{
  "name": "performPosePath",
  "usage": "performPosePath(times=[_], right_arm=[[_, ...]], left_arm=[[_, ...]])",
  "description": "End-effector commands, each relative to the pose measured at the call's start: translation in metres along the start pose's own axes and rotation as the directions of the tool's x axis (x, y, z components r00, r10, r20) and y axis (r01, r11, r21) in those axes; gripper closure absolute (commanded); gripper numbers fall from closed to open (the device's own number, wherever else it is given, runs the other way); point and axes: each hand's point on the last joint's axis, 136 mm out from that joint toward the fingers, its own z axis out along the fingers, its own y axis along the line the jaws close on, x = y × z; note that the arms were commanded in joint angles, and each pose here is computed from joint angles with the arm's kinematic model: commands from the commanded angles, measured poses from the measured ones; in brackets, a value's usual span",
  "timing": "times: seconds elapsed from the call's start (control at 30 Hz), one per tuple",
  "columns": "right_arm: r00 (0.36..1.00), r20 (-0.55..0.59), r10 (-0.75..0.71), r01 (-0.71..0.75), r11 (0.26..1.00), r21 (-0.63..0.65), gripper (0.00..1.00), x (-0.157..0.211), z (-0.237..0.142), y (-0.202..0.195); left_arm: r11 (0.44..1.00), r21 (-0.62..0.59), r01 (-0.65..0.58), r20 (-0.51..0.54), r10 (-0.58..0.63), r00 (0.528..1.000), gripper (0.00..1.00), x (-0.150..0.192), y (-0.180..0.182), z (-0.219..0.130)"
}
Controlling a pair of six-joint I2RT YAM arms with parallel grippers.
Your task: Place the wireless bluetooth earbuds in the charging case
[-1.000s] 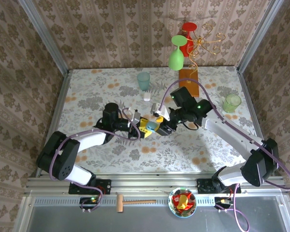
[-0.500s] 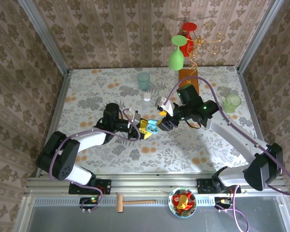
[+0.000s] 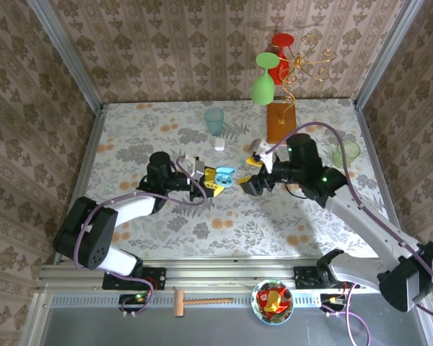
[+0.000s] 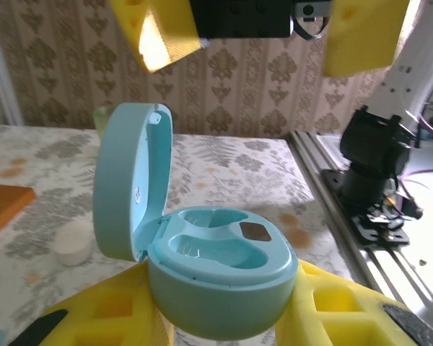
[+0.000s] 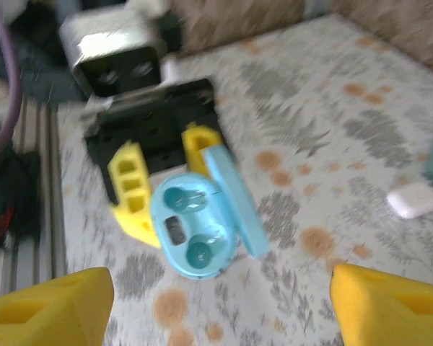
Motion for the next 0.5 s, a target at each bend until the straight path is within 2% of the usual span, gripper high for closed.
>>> performPosePath(times=[0.0,0.1,0.17,0.27,0.37,0.47], right_arm=[[0.948,0.223,0.227,-0.262,0.954,0.144,0.23,-0.026,-0.018,-0.042],[0.878,0.258,0.404,-0.471,0.824,0.315,0.27,0.005,-0.027,-0.084],[0.846,0.242,0.475,-0.533,0.751,0.39,0.28,0.028,-0.026,-0.099],[0.811,0.173,0.559,-0.568,0.681,0.462,0.27,0.061,-0.016,-0.109],[0.79,0.102,0.604,-0.562,0.649,0.512,0.26,0.086,-0.003,-0.112],[0.804,0.011,0.595,-0.491,0.653,0.577,0.28,0.1,0.009,-0.113]], left_arm=[[0.998,-0.043,-0.053,0.069,0.056,0.996,0.75,-0.017,0.006,-0.006],[0.995,-0.071,-0.069,0.093,0.075,0.993,0.75,-0.021,0.011,-0.009],[0.993,-0.089,-0.08,0.102,0.089,0.991,0.74,-0.022,0.013,-0.011],[0.984,-0.151,-0.096,0.109,0.113,0.988,0.74,-0.025,0.024,-0.022],[0.977,-0.181,-0.112,0.113,0.134,0.985,0.74,-0.029,0.027,-0.027],[0.973,-0.198,-0.121,0.112,0.145,0.983,0.74,-0.032,0.029,-0.031]])
